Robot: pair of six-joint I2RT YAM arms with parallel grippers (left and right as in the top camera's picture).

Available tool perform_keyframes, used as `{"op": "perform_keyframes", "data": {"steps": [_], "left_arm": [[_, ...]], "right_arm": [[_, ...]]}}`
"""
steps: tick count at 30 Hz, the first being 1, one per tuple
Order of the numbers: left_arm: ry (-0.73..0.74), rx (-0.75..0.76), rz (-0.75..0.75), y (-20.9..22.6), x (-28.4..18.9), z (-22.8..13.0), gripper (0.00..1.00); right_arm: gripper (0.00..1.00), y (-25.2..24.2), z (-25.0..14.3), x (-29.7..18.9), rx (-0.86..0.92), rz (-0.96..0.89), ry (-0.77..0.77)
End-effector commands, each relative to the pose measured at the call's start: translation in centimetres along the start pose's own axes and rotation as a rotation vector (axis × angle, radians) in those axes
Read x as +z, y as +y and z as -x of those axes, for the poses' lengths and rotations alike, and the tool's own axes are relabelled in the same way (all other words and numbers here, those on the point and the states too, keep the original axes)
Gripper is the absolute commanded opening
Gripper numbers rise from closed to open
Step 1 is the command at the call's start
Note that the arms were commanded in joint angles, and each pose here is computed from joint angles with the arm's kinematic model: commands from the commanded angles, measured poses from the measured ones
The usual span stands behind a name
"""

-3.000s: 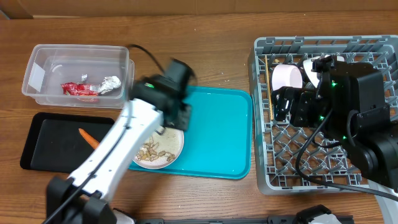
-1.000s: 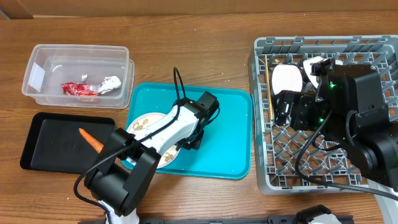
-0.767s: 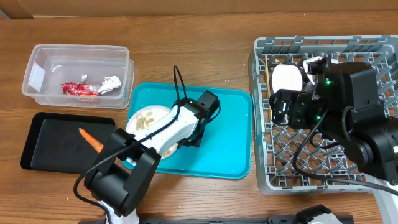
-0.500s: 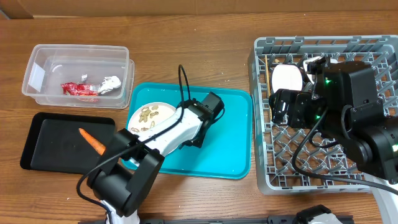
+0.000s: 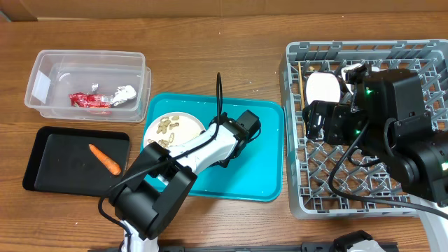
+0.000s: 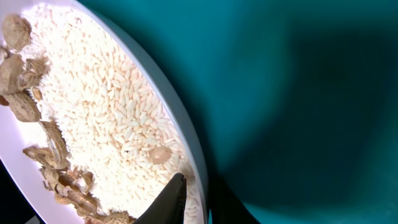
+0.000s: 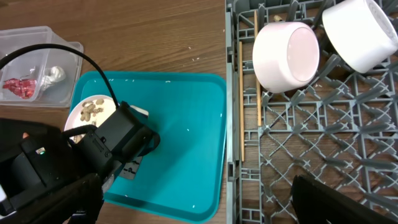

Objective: Sort waste into correct bins and load items into the dishwasher
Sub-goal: 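Grip the white plate's rim with the left gripper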

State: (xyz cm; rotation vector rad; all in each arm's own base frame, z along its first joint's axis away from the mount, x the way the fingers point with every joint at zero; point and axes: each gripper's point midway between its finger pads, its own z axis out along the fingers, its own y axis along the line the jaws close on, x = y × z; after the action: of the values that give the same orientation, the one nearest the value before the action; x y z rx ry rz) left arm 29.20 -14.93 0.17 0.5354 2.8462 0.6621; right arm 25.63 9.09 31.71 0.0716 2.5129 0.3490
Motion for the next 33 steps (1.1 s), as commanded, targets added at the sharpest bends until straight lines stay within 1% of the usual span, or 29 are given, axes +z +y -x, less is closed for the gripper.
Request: {"op": "perform_keyframes", "data": {"steps": [1,3,8,12,15,19,28,33], "left_arm": [[0.117,0.032,-0.059,-2.3,3.1,-2.6,0.06],[0.118,0.033,-0.060,-2.3,3.1,-2.6,0.04],[0.135,0.042,-0.049,-2.0,3.0,-3.0,0.04],[0.151,0.028,0.011,-0.8,2.5,-3.2,0.04],[0.160,0.025,0.020,-0.5,1.9,-3.0,0.04],[0.184,0.004,0.014,-0.5,0.8,-3.1,0.04],[0.132,0.053,-0.019,-2.5,-1.8,-2.6,0.04],[0.101,0.016,-0.063,-3.1,-4.1,-2.8,0.04]], "right_arm": [[1.00,0.2,0.2,-0.2,0.002,0.010,-0.009],[1.00,0.2,0.2,-0.2,0.002,0.010,-0.009],[1.00,0.2,0.1,-0.2,0.002,0.009,-0.006],[1.00,0.2,0.1,-0.2,0.002,0.008,-0.005],[1.00,0.2,0.1,-0.2,0.002,0.008,-0.005],[1.00,0.2,0.0,-0.2,0.002,0.007,-0.002],[1.00,0.1,0.0,-0.2,0.002,0.002,0.001],[1.00,0.1,-0.1,-0.2,0.002,0.002,0.001]]}}
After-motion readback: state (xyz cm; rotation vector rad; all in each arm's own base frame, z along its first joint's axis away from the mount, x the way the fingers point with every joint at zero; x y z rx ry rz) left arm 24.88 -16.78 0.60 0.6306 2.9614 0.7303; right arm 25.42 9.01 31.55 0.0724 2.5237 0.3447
